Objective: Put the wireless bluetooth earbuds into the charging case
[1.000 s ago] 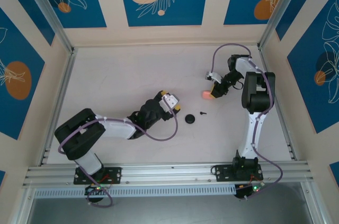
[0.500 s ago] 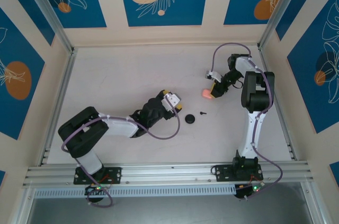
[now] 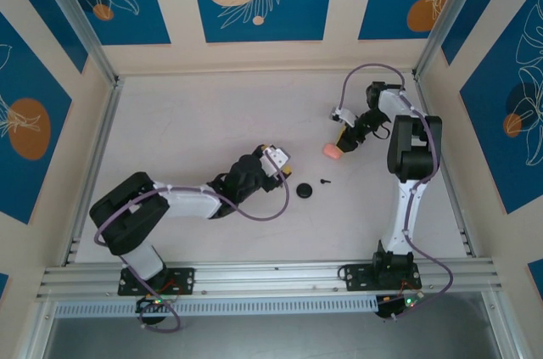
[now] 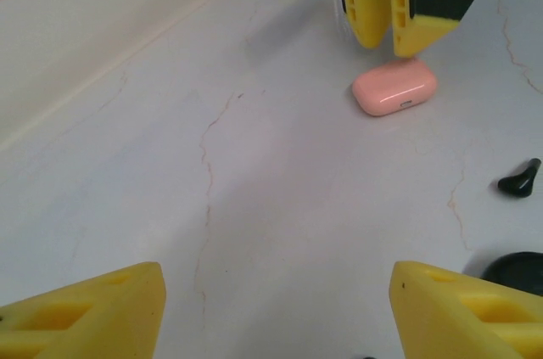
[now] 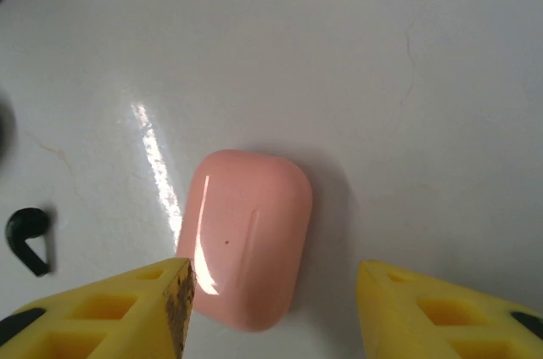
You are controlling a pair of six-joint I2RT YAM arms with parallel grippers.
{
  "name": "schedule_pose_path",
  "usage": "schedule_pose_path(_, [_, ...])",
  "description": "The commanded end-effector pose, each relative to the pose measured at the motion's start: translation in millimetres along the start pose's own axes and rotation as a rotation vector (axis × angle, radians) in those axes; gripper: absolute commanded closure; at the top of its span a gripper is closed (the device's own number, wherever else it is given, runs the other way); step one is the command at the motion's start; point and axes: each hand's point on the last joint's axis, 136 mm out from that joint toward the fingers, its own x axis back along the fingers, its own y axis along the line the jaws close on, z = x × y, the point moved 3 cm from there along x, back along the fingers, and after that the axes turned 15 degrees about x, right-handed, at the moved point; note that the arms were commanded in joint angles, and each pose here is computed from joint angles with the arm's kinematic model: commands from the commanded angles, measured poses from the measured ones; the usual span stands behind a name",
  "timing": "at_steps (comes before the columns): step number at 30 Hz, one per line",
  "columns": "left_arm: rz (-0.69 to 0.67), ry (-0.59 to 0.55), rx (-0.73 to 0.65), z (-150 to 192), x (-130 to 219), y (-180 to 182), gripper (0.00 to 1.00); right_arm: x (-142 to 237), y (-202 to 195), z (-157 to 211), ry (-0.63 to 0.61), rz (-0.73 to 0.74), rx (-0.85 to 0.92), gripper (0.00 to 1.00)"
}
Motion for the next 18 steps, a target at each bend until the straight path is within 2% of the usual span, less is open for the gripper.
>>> schedule_pose_path(1, [0.018,0.036,0.086,-24,8,-10,0.32,35,9,-31,-0.088,0.091,-0.058,0.45])
schedule_pose_path(12, [0.013,0.355,0.243,-25,36,-17,0.33,74,69,-87,-0.332,0.171,-0.266,0.45])
schedule_pose_path(18, [0.000,0.571,0.386,-17,42,-31,0.37,94,83,-95,-0.443,0.224,-0.562,0.41])
